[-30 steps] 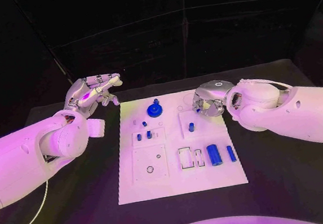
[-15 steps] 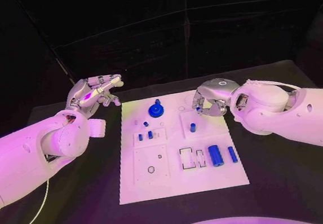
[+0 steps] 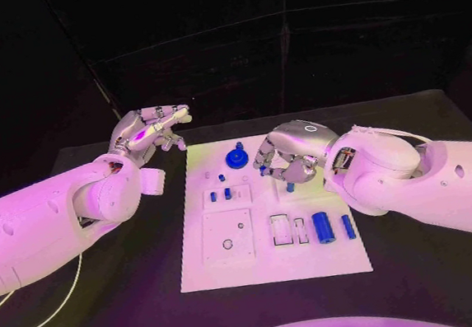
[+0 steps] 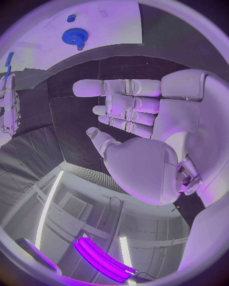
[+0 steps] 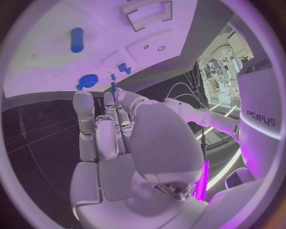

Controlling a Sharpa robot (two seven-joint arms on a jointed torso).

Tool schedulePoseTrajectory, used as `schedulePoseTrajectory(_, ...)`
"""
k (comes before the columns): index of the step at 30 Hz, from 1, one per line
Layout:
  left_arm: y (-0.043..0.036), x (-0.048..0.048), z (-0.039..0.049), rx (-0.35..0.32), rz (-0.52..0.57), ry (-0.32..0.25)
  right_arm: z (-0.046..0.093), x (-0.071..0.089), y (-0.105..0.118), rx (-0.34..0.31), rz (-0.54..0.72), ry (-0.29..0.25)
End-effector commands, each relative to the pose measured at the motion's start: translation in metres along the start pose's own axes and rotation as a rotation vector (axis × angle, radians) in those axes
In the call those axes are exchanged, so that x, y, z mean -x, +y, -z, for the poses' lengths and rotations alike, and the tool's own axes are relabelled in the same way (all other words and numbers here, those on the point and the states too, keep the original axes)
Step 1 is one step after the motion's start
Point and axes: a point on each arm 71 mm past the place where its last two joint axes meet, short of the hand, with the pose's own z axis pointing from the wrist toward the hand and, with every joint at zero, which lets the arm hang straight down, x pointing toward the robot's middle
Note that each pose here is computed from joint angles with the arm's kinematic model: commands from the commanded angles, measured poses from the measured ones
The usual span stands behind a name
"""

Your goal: Assemble the parts on the task board

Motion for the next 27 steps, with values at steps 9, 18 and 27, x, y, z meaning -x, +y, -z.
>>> schedulePoseTrajectory(9,-0.0022,-0.0047,-0.0017,-0.007,0.012,0.016,-0.010,-0.037,0.026,0.117,-0.125,0.039)
schedulePoseTrajectory(18,-0.0021,-0.0099,-0.0042,-0.007,0.016,0.025,-0.015,-0.062,0.037,0.135,-0.158,0.097)
schedulePoseTrajectory(27,-0.0016,-0.0124,-0.0057,-0.004,0.019,0.032,-0.019,-0.074,0.040,0.133,-0.152,0.132)
